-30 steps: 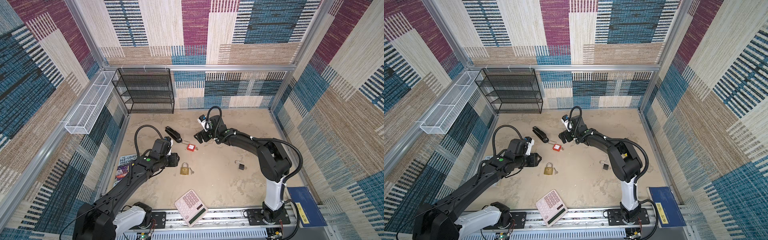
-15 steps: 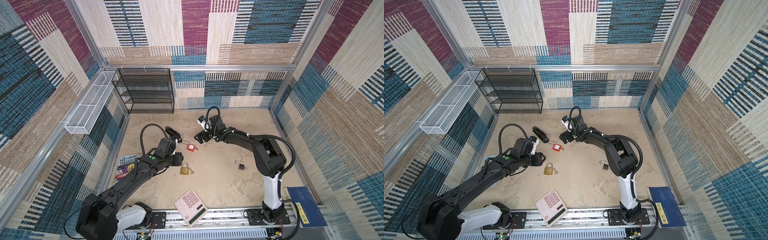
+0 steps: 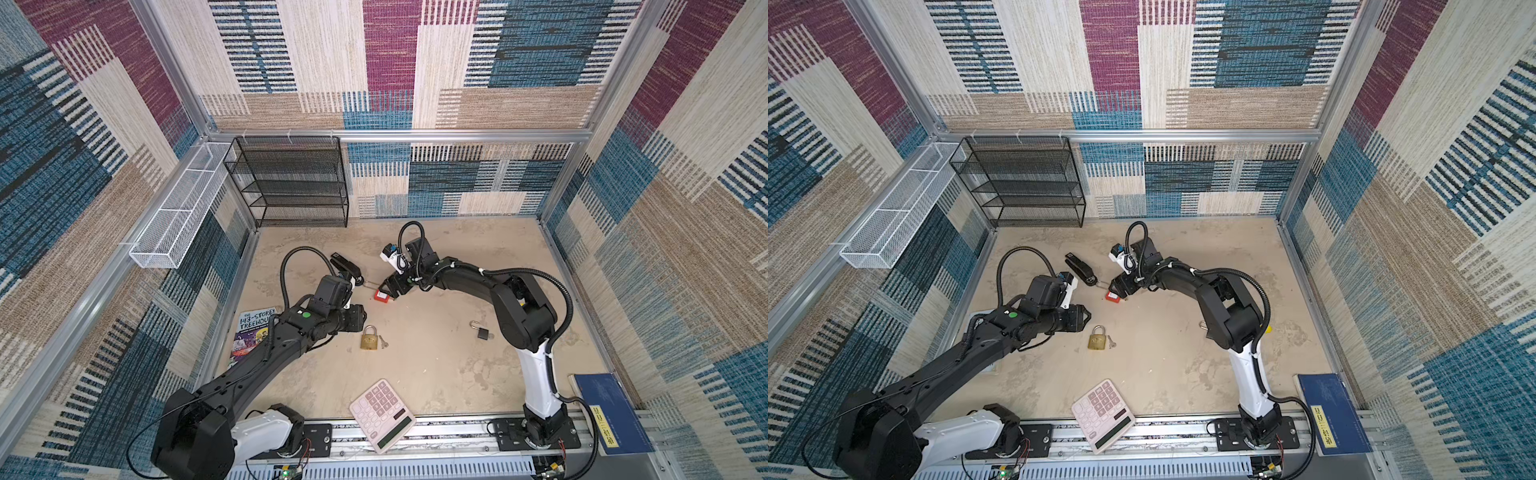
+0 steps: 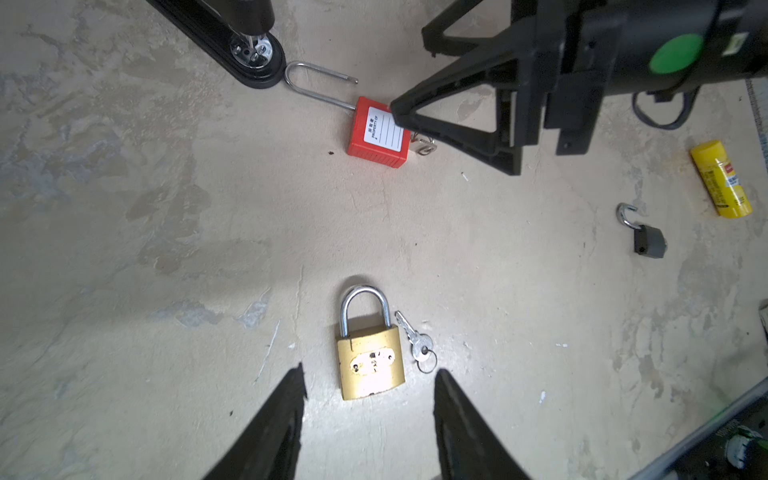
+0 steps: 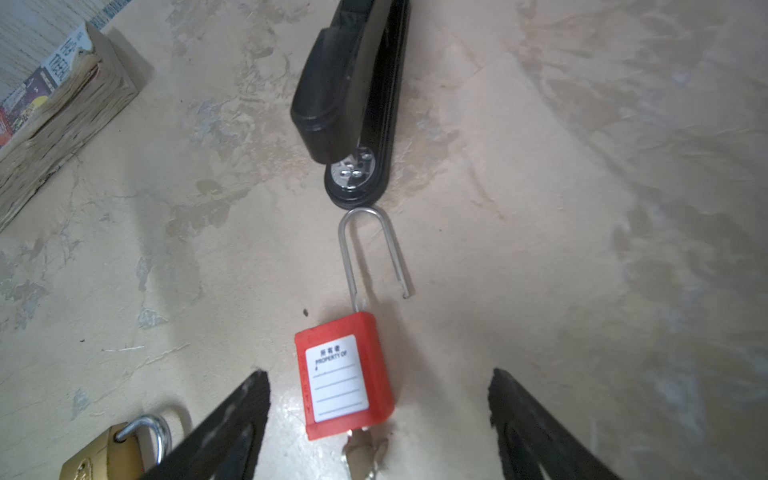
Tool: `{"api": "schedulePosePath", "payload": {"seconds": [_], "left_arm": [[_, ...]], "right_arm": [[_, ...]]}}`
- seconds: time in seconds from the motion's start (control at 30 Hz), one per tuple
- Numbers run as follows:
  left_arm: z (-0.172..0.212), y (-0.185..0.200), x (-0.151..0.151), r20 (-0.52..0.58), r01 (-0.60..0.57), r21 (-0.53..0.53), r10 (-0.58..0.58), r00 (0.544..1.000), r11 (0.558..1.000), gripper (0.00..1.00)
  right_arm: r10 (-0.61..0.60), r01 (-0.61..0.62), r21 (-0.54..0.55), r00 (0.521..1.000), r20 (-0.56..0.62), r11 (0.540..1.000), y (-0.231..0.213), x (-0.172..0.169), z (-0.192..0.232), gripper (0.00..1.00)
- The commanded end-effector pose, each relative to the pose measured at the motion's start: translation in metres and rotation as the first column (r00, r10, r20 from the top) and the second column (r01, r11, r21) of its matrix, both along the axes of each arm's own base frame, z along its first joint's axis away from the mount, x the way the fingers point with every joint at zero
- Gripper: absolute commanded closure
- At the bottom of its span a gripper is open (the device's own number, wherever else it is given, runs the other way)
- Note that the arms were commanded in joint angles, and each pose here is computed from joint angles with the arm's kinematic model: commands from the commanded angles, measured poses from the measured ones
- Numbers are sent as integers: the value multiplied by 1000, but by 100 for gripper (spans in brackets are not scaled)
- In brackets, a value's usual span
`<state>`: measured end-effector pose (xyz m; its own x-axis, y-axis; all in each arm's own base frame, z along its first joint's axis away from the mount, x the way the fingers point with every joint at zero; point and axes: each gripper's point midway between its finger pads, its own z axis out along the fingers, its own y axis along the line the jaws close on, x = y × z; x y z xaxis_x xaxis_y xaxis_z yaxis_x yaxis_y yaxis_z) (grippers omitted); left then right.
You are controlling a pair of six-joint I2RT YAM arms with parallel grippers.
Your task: Lock with the key
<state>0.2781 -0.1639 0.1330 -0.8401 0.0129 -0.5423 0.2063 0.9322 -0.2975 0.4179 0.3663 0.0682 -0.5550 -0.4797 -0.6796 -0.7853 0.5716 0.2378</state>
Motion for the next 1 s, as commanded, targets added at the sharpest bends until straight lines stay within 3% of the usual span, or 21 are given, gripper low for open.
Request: {"api": "schedulePosePath", "payload": {"seconds": [0.0,0.27,0.57,0.8,0.97], "left_arm": [[2,1,1,6,-4,5,4,1000,1000,48],[6,-1,0,-14,4,4,-4,1000,1000,48],[12,1,-3,-5,-22,-18,22,1000,1000,47],[10,7,-3,-20,-79,-17,79,997,997,47],[11,8,-4,4,-130,-84,131,991,988,47]], "right_arm": [[9,-9,-51,1000,1,999,3,-5,-10,20],[16,-14,-108,1000,16,994,5,-8,-19,34],[57,-52,-141,998,32,989,7,-19,-25,31],[68,-60,-171,997,45,983,11,-24,-33,45],[61,-48,-186,996,63,981,9,-20,-34,50]]}}
